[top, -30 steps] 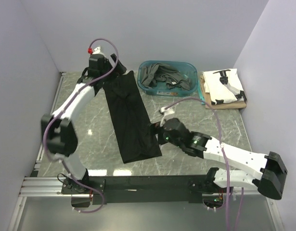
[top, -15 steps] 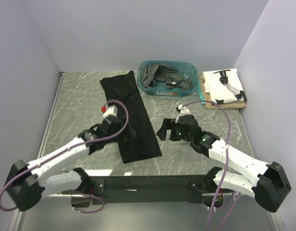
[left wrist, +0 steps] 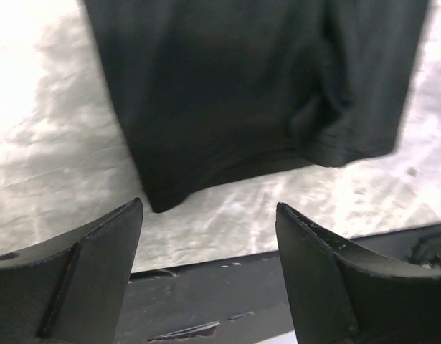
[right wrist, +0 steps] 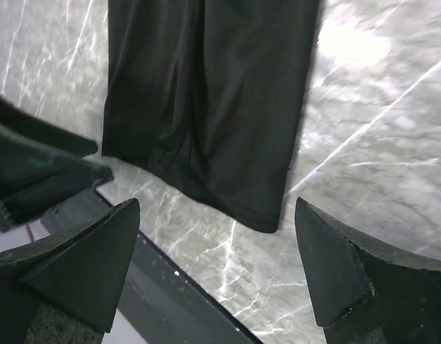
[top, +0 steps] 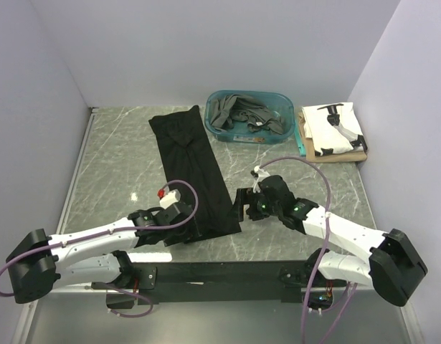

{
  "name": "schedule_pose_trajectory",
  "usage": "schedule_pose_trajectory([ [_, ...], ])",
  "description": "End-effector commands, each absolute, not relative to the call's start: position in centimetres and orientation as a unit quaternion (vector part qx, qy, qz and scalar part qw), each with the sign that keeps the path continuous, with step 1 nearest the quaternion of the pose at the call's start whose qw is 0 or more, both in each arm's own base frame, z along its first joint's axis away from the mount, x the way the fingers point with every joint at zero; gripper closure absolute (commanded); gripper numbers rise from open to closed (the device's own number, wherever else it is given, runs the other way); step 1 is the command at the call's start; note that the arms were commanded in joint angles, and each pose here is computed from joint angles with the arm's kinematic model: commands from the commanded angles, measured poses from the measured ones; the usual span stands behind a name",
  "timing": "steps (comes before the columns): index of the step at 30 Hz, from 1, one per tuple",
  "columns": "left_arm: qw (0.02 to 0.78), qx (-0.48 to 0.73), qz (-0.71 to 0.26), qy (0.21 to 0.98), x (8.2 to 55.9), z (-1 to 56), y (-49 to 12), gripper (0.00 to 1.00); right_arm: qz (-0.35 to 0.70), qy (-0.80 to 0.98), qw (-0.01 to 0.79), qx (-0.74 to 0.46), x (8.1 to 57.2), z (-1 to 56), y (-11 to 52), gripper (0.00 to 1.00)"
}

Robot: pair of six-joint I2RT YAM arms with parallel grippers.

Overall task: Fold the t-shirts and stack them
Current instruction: Fold the tshirt

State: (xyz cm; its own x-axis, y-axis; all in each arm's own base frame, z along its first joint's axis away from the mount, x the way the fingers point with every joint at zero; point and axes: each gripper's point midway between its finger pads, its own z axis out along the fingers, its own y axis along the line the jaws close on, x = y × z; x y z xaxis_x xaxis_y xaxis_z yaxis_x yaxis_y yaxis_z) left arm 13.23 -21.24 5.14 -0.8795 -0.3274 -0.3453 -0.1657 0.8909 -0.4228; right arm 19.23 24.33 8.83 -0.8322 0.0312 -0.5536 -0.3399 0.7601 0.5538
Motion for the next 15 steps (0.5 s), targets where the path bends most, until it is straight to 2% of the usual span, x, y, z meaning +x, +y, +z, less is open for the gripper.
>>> schedule_pose_trajectory([
  [1,0.211,-0.167,-0.16,0.95,13.1,4.0,-19.7,0.21,0.363,0.887,0.267,-0.103,18.8,9.0,25.2,0.06],
  [8,0.228,-0.175,-0.157,0.945,13.4,3.2,-19.0,0.35,0.352,0.9,0.234,-0.104,17.9,7.1,25.3,0.08],
  [15,0.238,-0.177,-0.131,0.946,13.5,2.2,-17.8,0.5,0.277,0.928,0.229,-0.101,18.4,5.0,23.1,0.1],
])
